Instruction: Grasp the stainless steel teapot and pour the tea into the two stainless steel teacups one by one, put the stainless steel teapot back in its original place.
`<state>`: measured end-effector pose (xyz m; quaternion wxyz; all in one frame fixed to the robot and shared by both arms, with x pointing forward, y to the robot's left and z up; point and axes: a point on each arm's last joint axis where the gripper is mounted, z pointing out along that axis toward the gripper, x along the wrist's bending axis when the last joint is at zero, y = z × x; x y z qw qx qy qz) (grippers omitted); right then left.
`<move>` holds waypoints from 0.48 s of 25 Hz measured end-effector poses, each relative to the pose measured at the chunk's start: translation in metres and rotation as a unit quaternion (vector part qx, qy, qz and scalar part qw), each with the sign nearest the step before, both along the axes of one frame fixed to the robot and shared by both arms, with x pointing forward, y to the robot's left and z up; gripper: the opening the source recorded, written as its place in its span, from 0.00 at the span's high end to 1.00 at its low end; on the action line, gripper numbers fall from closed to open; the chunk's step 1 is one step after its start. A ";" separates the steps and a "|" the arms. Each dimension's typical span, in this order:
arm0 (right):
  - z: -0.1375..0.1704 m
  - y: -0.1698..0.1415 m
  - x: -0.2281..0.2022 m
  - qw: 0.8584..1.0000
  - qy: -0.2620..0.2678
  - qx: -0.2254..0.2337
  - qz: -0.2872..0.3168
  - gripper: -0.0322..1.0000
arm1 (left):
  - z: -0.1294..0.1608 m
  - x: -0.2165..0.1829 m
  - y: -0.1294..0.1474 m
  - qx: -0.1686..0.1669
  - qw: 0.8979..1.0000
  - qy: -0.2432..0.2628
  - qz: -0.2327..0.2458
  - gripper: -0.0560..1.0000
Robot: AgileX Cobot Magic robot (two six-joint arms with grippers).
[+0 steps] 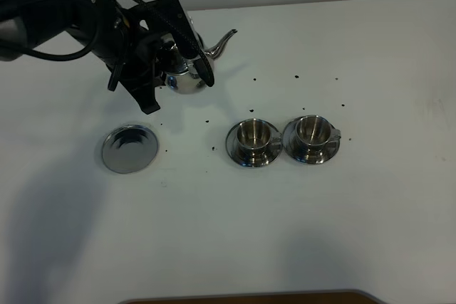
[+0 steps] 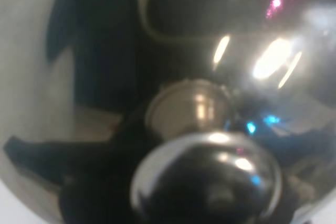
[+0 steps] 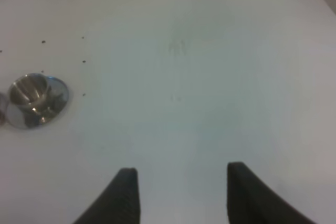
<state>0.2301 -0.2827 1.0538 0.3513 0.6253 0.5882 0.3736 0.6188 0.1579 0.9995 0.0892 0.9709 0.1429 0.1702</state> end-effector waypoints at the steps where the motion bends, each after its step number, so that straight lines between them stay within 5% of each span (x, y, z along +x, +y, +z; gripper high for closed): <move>1: 0.000 0.000 0.000 1.000 0.000 0.000 0.000 0.59 | -0.003 0.005 -0.002 0.004 1.000 0.004 -0.007 0.72; 12: 0.000 0.000 0.000 1.000 0.000 0.000 0.000 0.59 | -0.019 0.062 -0.053 0.036 0.991 -0.031 -0.128 0.72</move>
